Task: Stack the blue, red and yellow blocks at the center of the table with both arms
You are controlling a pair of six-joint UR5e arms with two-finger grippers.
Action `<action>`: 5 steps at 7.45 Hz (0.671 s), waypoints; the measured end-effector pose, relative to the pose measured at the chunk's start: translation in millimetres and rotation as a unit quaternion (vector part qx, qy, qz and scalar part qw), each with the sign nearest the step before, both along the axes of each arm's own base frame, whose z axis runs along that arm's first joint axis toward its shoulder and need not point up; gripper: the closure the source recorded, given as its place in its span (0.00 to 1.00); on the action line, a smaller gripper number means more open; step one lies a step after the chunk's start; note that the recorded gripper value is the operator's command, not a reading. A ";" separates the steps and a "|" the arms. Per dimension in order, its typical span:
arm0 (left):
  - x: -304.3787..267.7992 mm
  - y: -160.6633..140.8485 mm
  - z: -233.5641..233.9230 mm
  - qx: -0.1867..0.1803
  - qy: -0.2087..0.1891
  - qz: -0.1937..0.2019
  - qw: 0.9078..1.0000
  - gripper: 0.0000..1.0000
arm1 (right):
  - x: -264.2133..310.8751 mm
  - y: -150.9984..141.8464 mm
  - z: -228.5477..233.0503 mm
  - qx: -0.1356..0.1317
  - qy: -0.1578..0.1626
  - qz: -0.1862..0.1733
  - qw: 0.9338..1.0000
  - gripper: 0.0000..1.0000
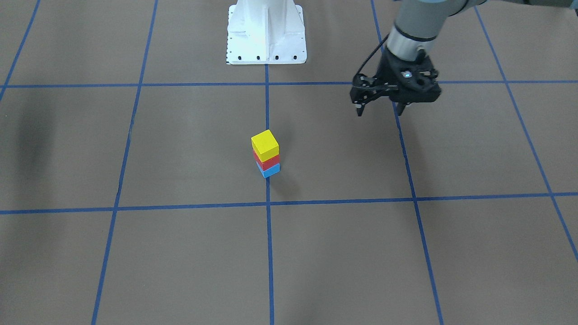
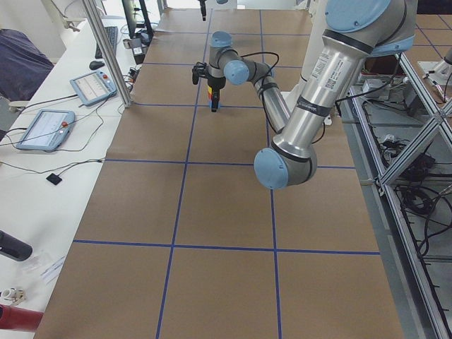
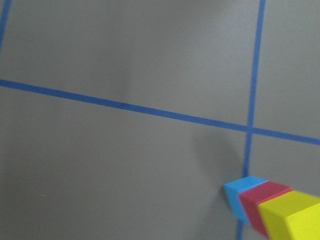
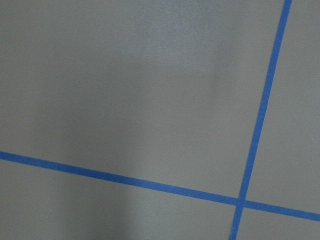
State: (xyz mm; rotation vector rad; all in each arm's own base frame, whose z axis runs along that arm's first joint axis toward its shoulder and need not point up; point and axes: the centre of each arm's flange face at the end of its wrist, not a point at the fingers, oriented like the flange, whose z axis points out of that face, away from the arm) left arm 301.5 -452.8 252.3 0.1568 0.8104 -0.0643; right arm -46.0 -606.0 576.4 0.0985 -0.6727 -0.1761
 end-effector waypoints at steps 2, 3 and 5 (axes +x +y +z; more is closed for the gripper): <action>-93.3 -15.3 84.0 0.049 -0.069 0.036 0.996 0.00 | 22.1 8.1 13.9 0.000 0.014 0.018 1.000 0.01; -144.7 -27.7 130.3 0.057 -0.102 0.057 0.991 0.00 | 30.0 13.3 17.8 0.003 0.000 0.025 1.000 0.01; -245.4 -51.3 212.4 0.062 -0.113 0.109 0.986 0.00 | 42.9 34.5 33.6 -0.017 -0.049 0.031 0.998 0.01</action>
